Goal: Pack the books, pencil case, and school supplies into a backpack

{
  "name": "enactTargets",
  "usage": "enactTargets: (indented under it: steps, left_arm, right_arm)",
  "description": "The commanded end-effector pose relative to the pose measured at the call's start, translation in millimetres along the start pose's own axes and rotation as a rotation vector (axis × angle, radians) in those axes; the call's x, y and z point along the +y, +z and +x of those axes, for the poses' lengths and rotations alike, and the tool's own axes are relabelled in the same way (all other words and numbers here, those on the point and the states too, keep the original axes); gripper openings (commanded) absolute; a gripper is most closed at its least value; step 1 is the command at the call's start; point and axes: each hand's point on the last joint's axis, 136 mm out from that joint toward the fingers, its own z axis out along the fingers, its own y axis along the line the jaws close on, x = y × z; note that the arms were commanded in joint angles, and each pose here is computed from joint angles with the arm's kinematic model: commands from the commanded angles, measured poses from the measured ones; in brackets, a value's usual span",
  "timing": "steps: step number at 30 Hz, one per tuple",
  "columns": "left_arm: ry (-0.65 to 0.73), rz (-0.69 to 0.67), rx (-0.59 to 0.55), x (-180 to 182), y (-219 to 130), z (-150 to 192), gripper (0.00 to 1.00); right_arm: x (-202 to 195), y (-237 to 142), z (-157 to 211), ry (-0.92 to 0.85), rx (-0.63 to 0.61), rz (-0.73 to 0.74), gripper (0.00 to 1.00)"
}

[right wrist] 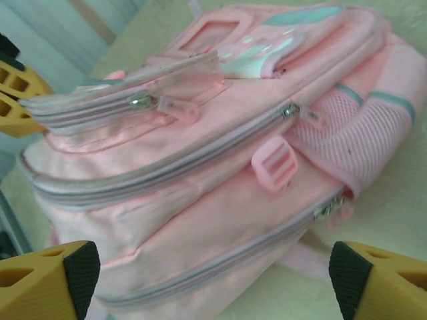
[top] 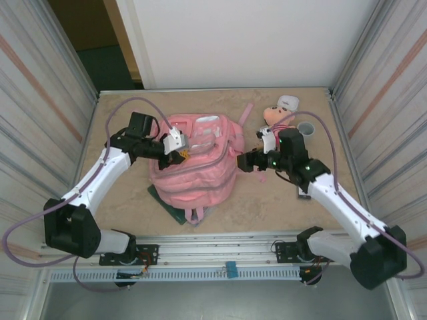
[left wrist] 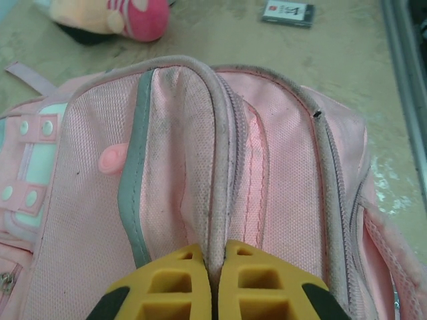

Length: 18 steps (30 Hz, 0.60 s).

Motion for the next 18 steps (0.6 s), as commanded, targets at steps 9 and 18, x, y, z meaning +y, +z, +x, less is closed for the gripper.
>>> enactTargets:
  steps: [9,18]
  left_arm:
    - [0.224,0.034,-0.202,-16.0,-17.1,-41.4,0.0]
    - [0.221,0.034,-0.199,-16.3,-19.1,-36.3,0.0]
  right_arm:
    - [-42.5,38.1,-3.4,-0.295,0.112,-0.224,0.91]
    - [-66.7,69.0,13.5,-0.343,0.235,-0.336,0.73]
